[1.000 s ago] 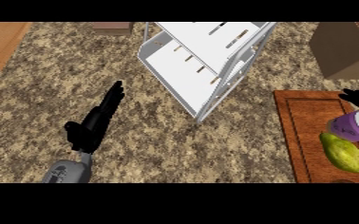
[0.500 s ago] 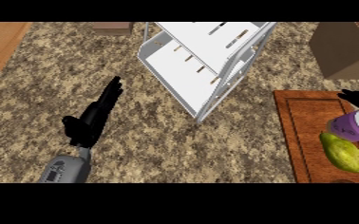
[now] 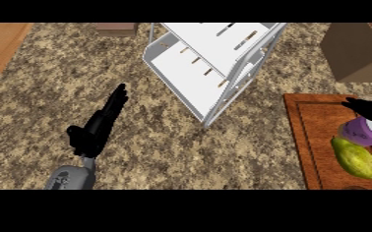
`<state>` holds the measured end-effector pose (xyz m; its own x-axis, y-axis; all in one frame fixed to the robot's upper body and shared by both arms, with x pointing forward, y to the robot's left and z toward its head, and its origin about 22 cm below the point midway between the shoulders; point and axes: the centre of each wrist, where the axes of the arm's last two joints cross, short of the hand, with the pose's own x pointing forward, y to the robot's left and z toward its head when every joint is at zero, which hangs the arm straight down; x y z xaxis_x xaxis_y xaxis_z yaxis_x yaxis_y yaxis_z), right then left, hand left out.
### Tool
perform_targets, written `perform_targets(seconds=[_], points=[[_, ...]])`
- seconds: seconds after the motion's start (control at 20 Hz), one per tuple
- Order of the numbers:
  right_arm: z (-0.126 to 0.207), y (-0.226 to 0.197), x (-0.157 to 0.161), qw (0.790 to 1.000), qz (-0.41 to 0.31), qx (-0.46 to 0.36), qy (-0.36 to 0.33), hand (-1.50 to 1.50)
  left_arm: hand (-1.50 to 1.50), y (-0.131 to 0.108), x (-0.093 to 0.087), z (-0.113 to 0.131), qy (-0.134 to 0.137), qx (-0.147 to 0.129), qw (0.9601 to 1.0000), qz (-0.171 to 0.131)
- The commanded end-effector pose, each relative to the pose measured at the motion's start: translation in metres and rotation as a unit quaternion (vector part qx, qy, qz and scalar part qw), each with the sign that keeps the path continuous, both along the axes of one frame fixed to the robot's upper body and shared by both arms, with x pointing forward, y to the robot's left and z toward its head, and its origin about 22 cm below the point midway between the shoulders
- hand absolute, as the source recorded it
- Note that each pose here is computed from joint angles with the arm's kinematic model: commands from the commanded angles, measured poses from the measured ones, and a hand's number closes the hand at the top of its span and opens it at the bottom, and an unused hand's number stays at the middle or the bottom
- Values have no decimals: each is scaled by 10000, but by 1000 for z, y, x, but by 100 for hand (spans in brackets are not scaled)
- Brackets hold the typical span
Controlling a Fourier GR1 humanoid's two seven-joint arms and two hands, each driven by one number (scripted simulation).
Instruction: Pick the can from the cutting board and place it in the tiered basket
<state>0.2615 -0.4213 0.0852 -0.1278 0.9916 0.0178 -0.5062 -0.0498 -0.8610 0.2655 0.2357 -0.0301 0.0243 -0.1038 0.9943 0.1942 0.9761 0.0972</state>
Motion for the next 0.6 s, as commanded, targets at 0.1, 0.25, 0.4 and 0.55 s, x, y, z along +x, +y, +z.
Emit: perform_targets(seconds=[0.1,0.25,0.4,0.55], points=[[-11,3,22,9998,94,133,101,-150,0,21,10,3,-25,-4,10000,14],[-24,5,13,9941,326,1006,-255,150,0,4,-6,11,-39,21,10000,-82],[-7,3,23,9926,530,970,-503,150,0,0,4,18,-58,30,10000,74],[-9,-1,3,9924,557,971,-502,150,0,-6,-5,10,19,-64,10000,-30]])
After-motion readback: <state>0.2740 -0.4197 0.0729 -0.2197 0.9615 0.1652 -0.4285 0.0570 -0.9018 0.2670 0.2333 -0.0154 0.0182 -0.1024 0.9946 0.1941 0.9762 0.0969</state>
